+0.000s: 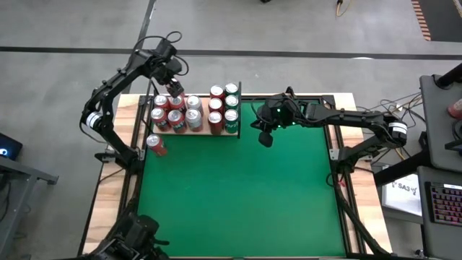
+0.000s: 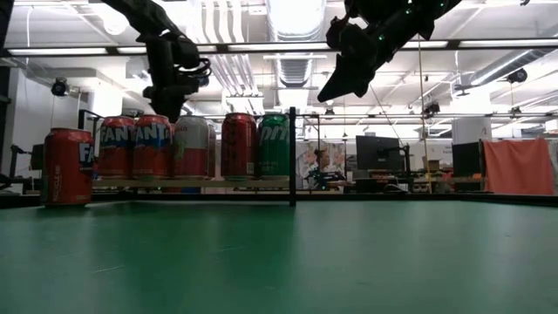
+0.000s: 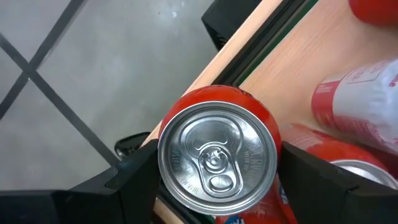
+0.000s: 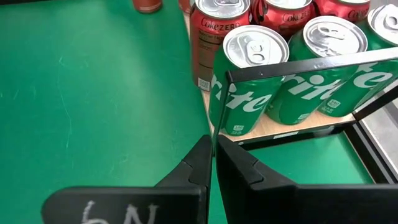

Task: Place canned beverage on shelf
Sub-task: Put the red soda can on the shelf aligned with the other red soda can

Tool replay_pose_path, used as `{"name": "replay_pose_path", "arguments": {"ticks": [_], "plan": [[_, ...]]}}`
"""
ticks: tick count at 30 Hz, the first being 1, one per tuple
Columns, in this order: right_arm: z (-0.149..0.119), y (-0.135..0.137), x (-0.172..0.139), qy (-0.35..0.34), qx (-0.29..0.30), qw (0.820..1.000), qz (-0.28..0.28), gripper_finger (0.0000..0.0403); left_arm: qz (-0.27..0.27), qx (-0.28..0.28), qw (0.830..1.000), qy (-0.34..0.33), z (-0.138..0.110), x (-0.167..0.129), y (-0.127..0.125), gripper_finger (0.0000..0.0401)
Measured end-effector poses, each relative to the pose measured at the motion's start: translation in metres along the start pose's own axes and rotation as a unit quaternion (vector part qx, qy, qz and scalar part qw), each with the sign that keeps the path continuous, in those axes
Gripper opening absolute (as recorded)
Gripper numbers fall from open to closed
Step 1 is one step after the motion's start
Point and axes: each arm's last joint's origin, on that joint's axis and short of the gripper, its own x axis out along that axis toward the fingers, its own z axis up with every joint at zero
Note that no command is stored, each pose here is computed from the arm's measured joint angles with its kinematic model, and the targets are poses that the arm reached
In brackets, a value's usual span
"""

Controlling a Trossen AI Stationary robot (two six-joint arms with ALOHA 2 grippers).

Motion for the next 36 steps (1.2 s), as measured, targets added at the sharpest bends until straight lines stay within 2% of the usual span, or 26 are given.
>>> {"name": "replay_pose_path", "arguments": {"ticks": [16,36], "plan": [[0.0,0.0,0.0,0.0,-0.003,1.0,0.0,0.0013,-0.01,-0.004,0.999,0.033,-0.0072,0.0045,-0.0031,0.0269],[-0.0001,0.0,0.0,0.0,-0.009,1.0,0.0,0.0013,-0.011,-0.021,0.999,0.038,-0.0086,0.0074,-0.0038,0.0269]]}}
